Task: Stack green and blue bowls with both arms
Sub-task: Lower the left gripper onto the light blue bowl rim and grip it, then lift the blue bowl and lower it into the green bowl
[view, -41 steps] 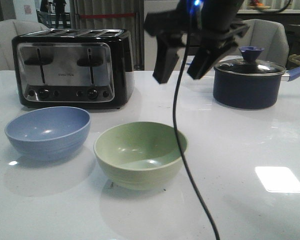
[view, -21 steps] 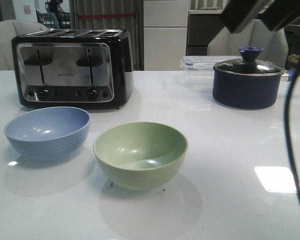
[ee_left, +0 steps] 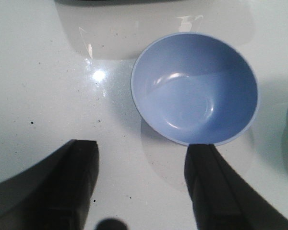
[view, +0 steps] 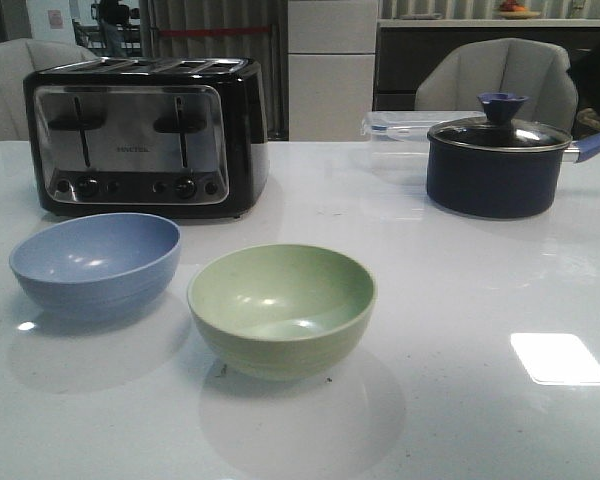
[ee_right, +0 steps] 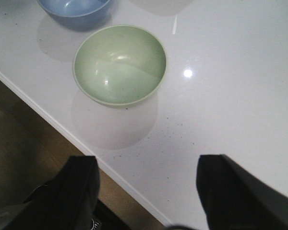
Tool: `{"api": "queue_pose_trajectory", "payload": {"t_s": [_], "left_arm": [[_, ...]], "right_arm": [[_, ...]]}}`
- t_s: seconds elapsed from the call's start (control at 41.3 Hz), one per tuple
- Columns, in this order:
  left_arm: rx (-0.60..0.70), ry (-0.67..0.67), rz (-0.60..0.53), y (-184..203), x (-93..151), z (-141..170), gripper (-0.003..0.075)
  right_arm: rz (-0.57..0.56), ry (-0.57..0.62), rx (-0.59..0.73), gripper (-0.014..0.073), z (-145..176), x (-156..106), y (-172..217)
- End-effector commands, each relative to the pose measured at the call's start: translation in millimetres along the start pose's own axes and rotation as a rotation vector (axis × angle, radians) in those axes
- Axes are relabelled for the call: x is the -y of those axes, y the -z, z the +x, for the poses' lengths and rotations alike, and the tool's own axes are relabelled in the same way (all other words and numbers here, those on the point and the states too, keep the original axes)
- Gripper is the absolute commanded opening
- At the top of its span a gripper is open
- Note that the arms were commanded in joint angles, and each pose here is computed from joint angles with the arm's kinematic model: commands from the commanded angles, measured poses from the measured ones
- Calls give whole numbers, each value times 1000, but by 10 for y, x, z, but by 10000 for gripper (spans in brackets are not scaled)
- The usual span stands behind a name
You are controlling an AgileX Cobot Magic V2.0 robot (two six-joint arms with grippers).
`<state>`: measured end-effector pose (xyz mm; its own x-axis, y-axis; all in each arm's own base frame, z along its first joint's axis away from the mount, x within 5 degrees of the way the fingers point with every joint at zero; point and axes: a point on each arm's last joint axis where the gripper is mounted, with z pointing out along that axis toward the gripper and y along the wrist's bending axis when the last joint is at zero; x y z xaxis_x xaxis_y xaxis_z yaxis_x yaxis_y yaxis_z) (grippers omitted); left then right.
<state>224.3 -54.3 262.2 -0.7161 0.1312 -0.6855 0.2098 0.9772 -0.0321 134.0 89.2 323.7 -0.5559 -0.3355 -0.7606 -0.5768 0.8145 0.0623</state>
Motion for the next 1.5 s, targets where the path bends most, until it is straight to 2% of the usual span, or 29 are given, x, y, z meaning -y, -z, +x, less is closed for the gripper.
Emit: {"api": "queue_pose_trajectory", "payload": {"t_s": [0.0, 0.315, 0.605, 0.678, 0.896, 1.089, 1.21, 1.356, 1.477], "left_arm": [[62, -2, 5, -126, 26, -239, 456], [-85, -46, -17, -855, 18, -471, 456], [-148, -47, -19, -1268, 22, -578, 450], [-152, -46, -20, -1286, 22, -591, 415], [-169, -46, -20, -1283, 21, -576, 246], [-170, -48, -21, -1277, 20, -577, 137], [-188, -53, -26, -1240, 18, -632, 92], [-205, -51, -30, -1108, 23, -808, 92], [-170, -29, -19, -891, 45, -1038, 92]], "right_arm": [[4, 15, 93, 540, -124, -7, 69], [4, 15, 93, 540, -124, -7, 69], [4, 15, 93, 540, -123, -7, 70], [4, 15, 93, 540, -123, -7, 70], [4, 15, 93, 540, -123, -7, 70], [4, 15, 93, 540, -123, -7, 70], [4, 15, 93, 540, -123, -7, 70], [4, 15, 93, 540, -123, -7, 70], [4, 15, 93, 540, -123, -7, 70]]}}
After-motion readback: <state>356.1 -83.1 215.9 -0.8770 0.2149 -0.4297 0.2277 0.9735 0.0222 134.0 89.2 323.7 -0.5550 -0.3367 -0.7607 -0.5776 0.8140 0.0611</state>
